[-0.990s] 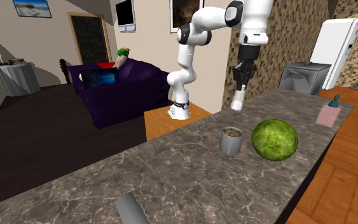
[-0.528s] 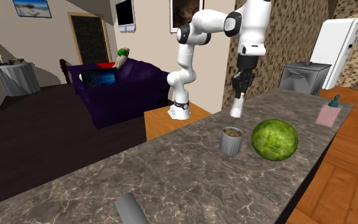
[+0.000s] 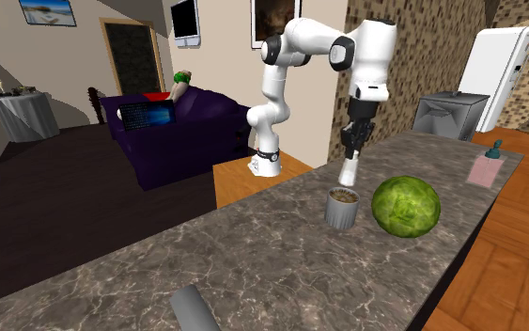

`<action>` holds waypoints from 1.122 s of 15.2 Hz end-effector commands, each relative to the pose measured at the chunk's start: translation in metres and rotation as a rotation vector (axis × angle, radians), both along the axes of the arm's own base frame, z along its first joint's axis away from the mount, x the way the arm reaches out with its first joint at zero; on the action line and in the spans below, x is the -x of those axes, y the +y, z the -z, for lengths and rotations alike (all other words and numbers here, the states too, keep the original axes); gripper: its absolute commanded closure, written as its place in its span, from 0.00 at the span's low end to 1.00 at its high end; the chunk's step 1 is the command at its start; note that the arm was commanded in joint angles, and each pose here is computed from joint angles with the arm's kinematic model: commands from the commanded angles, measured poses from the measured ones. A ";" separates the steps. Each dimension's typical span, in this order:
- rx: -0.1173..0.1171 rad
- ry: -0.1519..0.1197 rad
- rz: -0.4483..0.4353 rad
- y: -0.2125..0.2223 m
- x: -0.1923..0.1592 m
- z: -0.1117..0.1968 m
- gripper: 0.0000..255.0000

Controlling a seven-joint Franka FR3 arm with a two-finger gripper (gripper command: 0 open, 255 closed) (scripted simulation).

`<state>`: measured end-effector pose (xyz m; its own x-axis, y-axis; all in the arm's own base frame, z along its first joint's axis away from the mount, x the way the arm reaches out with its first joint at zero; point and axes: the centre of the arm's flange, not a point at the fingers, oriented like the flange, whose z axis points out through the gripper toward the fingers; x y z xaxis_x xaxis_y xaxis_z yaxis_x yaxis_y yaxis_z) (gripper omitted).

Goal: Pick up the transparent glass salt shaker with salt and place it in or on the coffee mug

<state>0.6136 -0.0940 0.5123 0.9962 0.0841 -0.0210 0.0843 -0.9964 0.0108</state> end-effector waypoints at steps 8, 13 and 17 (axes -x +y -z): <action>0.000 -0.001 0.000 -0.001 0.000 0.035 1.00; 0.000 -0.001 0.000 -0.001 0.000 0.035 1.00; 0.000 -0.001 0.000 -0.001 0.000 0.035 0.00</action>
<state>0.6135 -0.0947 0.4771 0.9963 0.0839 -0.0205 0.0842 -0.9964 0.0109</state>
